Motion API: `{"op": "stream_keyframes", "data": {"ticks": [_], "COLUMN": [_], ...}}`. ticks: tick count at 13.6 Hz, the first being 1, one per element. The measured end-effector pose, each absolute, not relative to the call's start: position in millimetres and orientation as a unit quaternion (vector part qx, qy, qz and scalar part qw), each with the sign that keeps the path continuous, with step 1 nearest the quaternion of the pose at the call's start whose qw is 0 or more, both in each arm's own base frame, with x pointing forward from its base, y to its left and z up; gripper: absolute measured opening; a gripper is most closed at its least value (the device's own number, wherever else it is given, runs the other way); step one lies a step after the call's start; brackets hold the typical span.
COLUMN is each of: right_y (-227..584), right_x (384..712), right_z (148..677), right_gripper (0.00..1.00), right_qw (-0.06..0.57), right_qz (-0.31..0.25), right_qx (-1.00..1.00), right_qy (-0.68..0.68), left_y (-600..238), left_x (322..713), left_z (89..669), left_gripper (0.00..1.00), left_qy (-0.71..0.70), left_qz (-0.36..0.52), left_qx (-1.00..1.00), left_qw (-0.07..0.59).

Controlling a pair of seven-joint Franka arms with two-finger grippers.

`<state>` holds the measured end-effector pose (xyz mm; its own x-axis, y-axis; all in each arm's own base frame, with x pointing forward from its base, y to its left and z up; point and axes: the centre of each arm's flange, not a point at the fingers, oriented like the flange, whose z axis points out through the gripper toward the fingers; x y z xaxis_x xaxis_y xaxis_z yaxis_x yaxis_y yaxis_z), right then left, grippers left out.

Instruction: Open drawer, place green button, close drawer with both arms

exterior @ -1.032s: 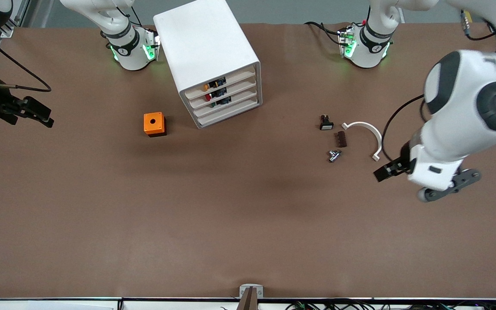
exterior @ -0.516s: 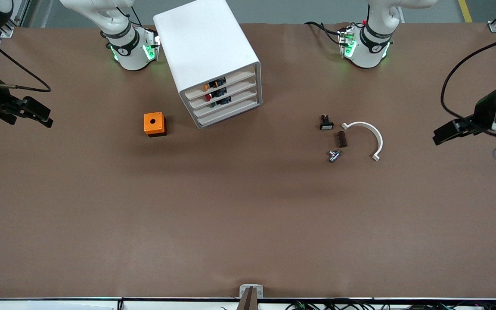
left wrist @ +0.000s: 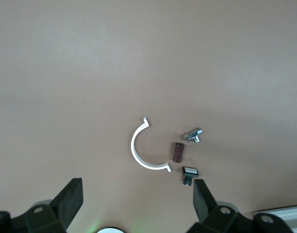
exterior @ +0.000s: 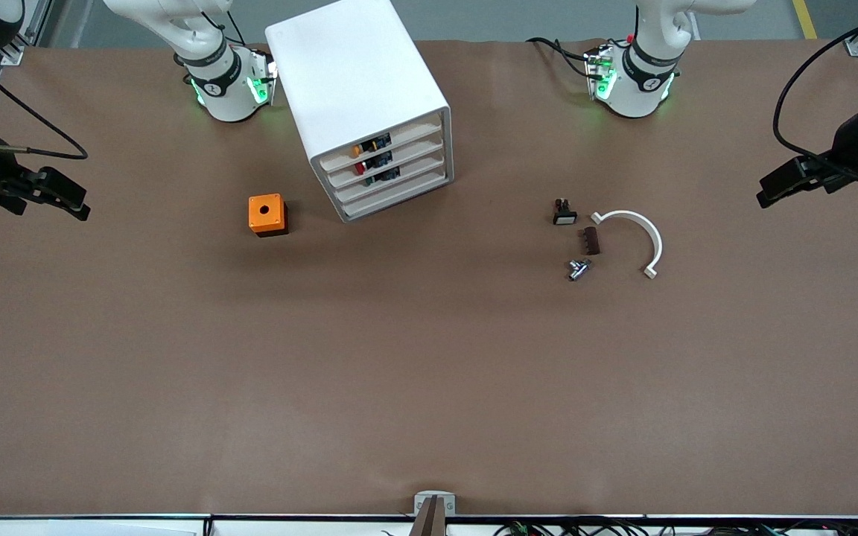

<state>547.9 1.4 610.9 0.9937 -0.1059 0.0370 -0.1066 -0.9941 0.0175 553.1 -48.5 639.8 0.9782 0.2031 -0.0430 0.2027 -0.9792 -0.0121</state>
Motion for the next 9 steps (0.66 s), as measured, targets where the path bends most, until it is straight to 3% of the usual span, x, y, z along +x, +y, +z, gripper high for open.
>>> {"op": "stream_keyframes", "data": {"ticks": [9], "right_y": [1], "right_x": [549], "right_z": [627], "right_gripper": [1.00], "right_qw": [0.008], "right_qz": [0.036], "right_qx": [0.996], "right_qy": [-0.082], "left_y": [-54], "left_x": [529], "left_z": [634], "left_gripper": [1.00], "left_qy": [-0.077], "left_qz": [0.008], "left_qx": [-0.997], "left_qw": [0.003]}}
